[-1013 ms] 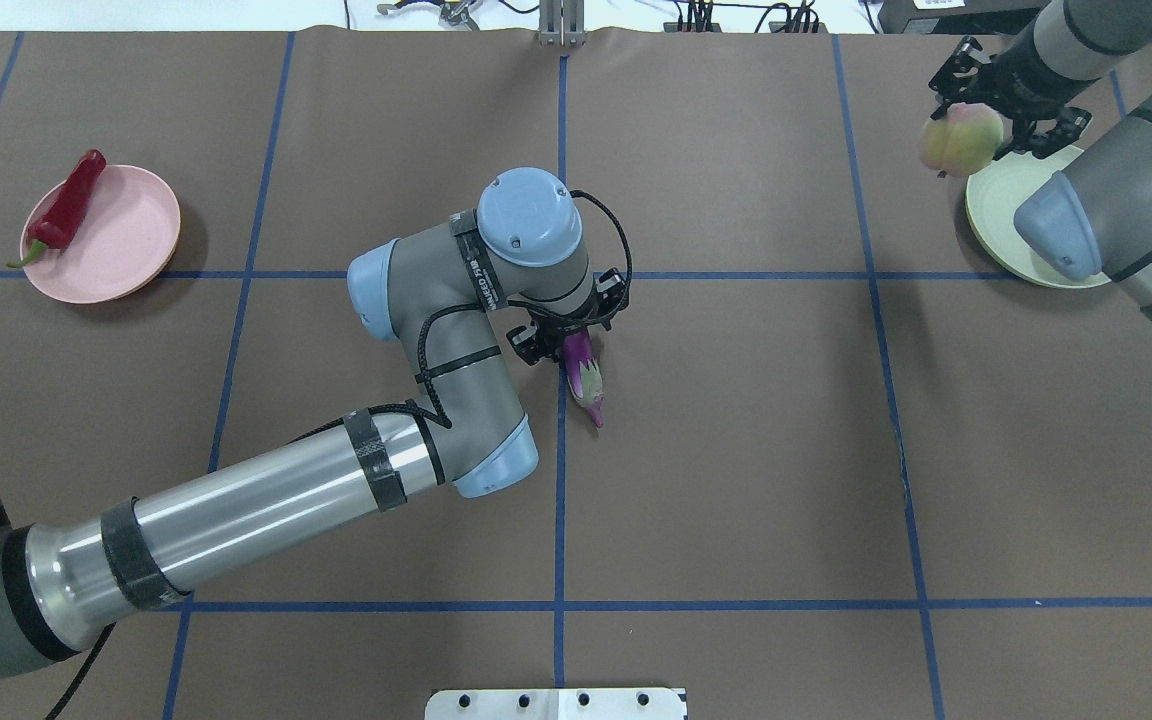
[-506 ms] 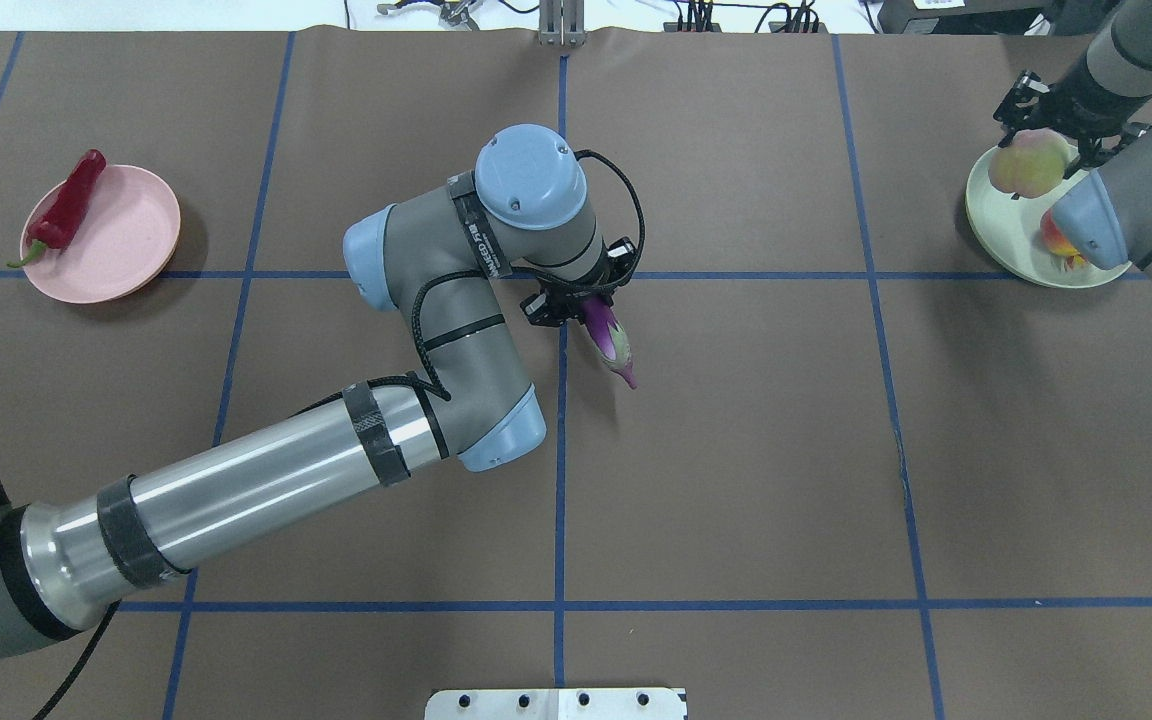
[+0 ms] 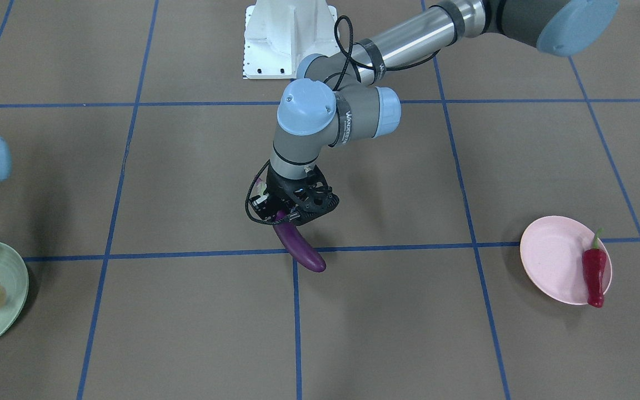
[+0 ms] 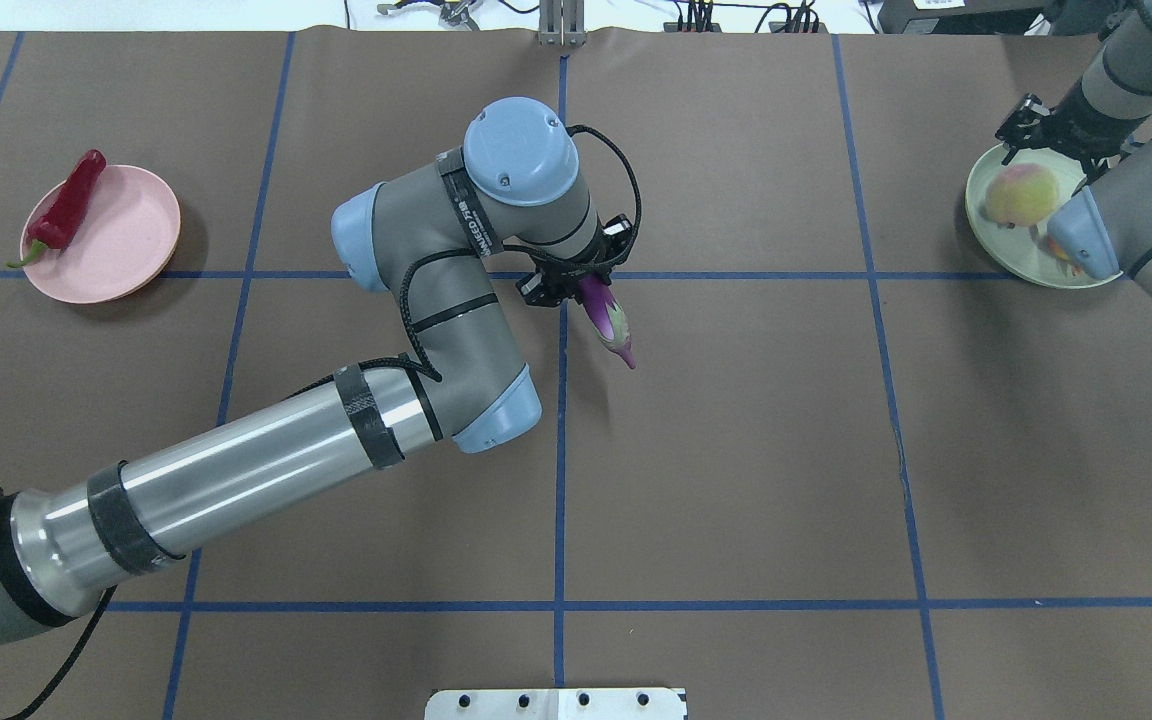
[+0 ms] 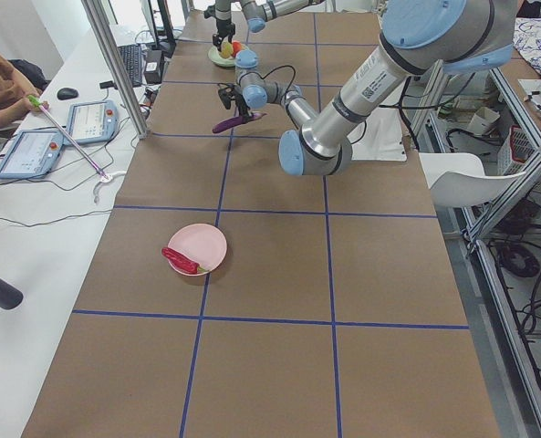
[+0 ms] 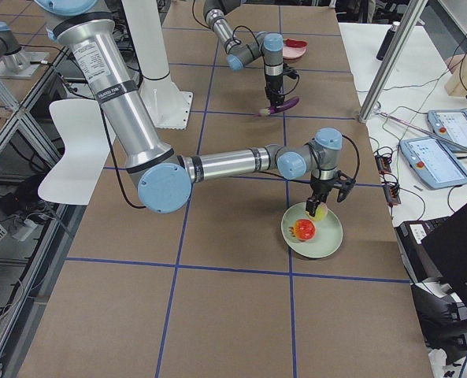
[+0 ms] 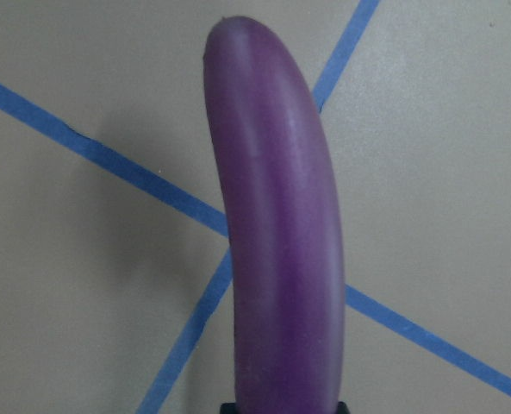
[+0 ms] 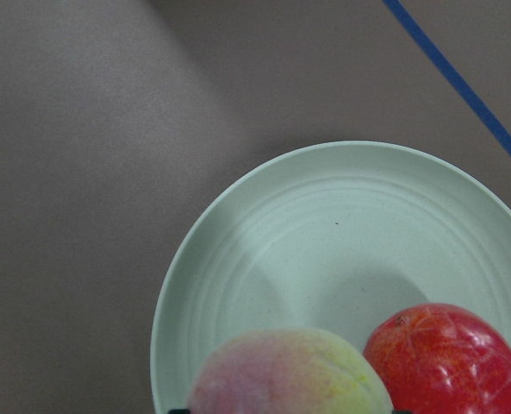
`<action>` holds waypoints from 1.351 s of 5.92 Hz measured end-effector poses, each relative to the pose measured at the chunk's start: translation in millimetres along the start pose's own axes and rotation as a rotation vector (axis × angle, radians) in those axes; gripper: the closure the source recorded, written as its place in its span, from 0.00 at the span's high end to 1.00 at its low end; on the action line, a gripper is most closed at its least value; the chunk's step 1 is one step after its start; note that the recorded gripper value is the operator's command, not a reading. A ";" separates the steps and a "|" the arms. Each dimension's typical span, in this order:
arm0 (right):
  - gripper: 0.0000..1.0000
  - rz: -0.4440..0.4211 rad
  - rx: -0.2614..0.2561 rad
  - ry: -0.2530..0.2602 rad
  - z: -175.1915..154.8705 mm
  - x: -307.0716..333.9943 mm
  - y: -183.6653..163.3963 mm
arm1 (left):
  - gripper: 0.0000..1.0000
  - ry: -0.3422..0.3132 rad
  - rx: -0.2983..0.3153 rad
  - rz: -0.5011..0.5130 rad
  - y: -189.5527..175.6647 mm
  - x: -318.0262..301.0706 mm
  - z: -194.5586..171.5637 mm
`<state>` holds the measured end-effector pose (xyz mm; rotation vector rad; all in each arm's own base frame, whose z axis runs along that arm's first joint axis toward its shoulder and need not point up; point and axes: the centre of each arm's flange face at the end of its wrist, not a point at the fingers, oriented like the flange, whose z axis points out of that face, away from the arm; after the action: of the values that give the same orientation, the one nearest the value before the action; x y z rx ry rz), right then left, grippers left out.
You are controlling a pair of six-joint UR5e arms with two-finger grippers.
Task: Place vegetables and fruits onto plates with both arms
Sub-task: 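Lower the purple eggplant onto the pink plate with the left gripper and release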
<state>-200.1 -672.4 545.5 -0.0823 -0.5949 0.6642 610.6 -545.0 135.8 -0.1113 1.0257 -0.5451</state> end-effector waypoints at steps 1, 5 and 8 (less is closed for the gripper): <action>1.00 0.001 -0.002 0.005 3.2 1.5 -0.5 | 0.00 0.017 0.015 -0.008 -19.9 -10.6 -14.9; 1.00 -0.032 0.023 -0.078 -39.5 -20.7 16.6 | 0.00 -0.073 0.060 0.151 -199.8 -240.2 -80.6; 1.00 -0.049 0.035 -0.147 -76.0 -39.5 41.3 | 0.12 -0.248 0.073 0.413 -279.1 -402.9 -89.3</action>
<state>-206.5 -655.0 452.3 0.0139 -0.7238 0.6362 269.7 -577.6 497.7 0.0956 0.7574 -0.1854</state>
